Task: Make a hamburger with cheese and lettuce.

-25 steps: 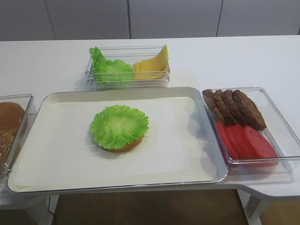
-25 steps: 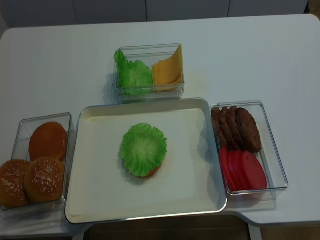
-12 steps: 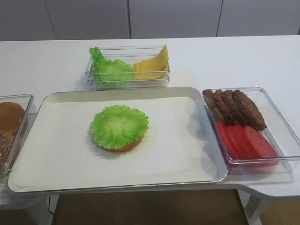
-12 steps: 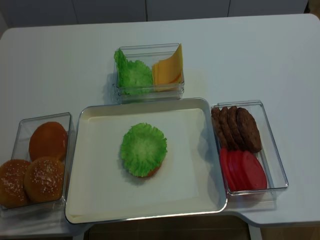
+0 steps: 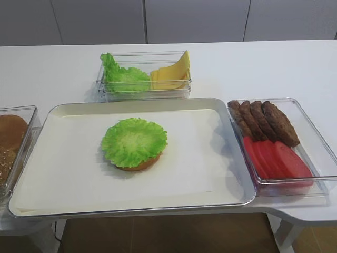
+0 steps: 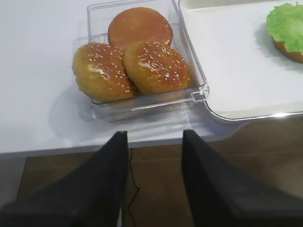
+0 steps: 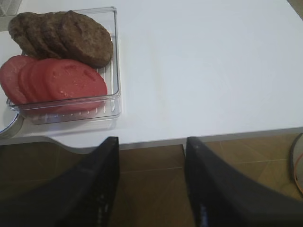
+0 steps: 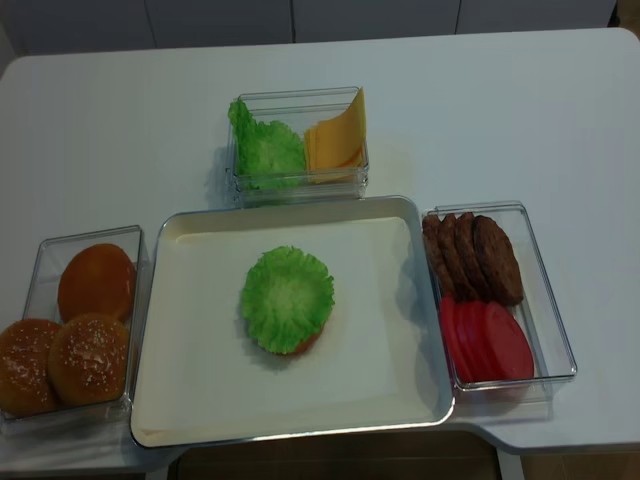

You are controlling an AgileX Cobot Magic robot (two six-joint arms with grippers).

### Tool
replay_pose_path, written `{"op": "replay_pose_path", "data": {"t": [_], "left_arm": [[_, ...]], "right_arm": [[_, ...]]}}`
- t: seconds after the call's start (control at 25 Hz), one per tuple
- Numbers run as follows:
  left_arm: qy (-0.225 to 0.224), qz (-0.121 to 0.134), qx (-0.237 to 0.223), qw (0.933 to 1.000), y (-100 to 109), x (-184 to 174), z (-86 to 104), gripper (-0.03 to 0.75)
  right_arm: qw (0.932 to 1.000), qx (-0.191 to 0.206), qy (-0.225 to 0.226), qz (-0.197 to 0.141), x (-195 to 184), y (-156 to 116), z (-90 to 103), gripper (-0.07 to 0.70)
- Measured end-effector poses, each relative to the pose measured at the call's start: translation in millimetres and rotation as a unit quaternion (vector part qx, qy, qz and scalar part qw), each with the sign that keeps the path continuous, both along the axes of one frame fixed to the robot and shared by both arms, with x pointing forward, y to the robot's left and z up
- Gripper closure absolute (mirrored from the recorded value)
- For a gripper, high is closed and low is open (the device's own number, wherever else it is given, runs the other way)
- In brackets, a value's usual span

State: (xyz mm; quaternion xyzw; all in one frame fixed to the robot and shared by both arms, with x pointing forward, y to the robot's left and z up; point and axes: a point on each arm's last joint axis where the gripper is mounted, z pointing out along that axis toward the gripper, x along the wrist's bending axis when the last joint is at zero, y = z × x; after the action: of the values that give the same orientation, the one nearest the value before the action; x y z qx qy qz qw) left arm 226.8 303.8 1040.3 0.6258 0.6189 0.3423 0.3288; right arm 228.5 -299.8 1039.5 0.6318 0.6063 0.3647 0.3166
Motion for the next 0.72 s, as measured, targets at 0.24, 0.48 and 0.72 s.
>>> {"op": "replay_pose_path", "data": {"t": [0.24,0.48,0.72], "left_arm": [[0.0,0.0,0.0,1.0,0.0,0.0,0.0,0.427],[0.0,0.0,0.0,1.0,0.0,0.0,0.0,0.427],[0.0,0.0,0.0,1.0,0.0,0.0,0.0,0.427]], "right_arm": [[1.0,0.0,0.0,0.0,0.0,0.0,0.0,0.288],[1.0,0.001,0.0,0.0,0.0,0.0,0.0,0.288],[1.0,0.001,0.0,0.0,0.0,0.0,0.0,0.288]]}}
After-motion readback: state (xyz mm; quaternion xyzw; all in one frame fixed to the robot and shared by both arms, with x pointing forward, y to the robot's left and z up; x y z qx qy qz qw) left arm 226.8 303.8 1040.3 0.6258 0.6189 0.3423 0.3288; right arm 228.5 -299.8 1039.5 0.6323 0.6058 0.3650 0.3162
